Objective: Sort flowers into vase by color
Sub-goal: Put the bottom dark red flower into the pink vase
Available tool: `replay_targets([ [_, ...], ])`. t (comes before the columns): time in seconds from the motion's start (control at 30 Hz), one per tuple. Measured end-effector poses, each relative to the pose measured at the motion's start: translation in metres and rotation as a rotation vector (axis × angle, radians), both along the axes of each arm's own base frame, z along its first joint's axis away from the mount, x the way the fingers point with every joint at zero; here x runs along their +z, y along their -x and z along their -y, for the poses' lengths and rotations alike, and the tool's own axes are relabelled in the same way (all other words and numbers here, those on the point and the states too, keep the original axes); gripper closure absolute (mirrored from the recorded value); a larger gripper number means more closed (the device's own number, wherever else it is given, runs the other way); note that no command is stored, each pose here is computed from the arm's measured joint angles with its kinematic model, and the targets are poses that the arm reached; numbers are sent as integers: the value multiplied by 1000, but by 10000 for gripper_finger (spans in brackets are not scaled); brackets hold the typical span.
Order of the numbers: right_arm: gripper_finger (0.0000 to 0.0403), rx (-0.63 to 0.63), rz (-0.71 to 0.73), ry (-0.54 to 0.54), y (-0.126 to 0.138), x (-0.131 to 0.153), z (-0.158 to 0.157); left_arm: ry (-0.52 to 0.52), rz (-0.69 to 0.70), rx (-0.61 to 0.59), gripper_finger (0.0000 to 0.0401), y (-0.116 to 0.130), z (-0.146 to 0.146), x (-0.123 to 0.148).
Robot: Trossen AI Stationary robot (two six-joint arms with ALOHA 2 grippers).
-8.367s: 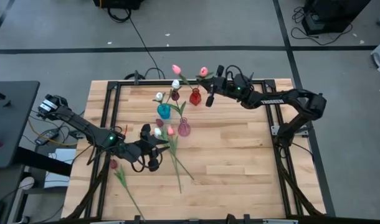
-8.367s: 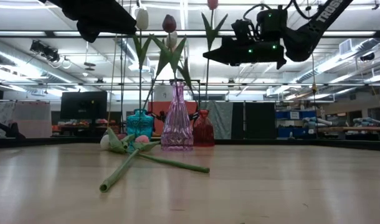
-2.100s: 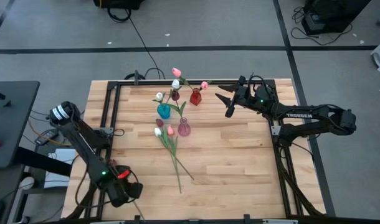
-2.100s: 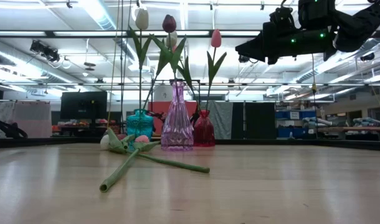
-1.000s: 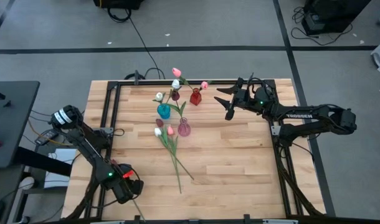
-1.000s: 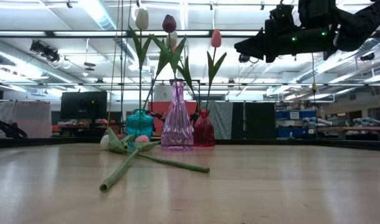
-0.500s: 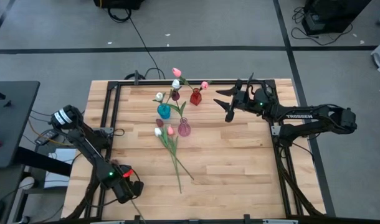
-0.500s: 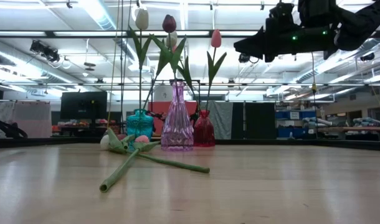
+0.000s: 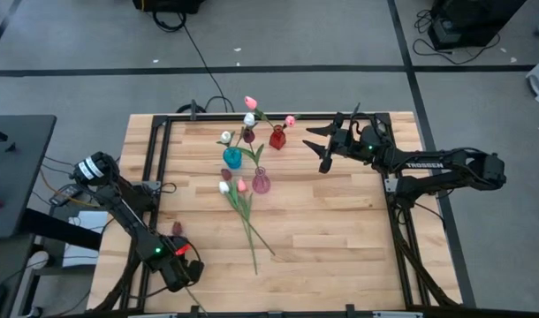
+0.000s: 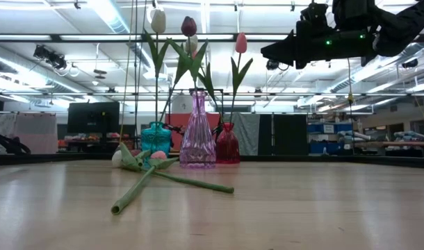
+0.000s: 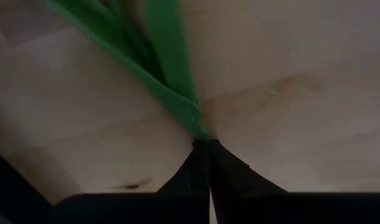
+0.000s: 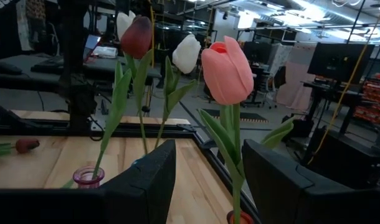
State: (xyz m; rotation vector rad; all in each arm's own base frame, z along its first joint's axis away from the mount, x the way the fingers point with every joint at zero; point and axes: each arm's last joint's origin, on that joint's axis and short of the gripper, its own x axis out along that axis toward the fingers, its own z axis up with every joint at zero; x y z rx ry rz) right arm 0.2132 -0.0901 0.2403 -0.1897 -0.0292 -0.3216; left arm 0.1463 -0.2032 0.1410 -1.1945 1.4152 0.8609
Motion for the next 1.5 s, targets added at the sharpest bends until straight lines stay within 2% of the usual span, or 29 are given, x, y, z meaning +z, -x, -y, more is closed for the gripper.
replay_targets([
  [0.13, 209, 0, 0, 0, 0, 0, 0, -147, 7, 14, 399, 0, -8, 10],
  [0.4, 209, 0, 0, -1, 0, 0, 0, -297, 51, -4, 400, -8, -19, 49],
  [0.67, 209, 0, -1, 2, 0, 0, 0, -580, 86, -63, 400, -7, -31, 87],
  [0.73, 209, 0, -2, 1, 0, 0, 0, -575, 86, -59, 401, -7, -30, 91],
  [0.87, 209, 1, 2, -11, 0, 0, 0, -450, 47, 54, 398, -9, -24, 90],
  [1.0, 209, 8, 3, -27, 0, -1, -1, -379, 62, 79, 381, -13, -19, 85],
  [1.2, 209, 19, -17, -20, -1, -2, -3, -358, 92, 104, 313, -16, -22, 64],
  [1.33, 209, 18, -28, -9, -1, -3, -3, -276, 75, 124, 263, -14, -22, 44],
  [1.5, 209, 14, -27, -5, -1, -3, -3, -197, 121, 136, 241, -15, -21, 26],
])
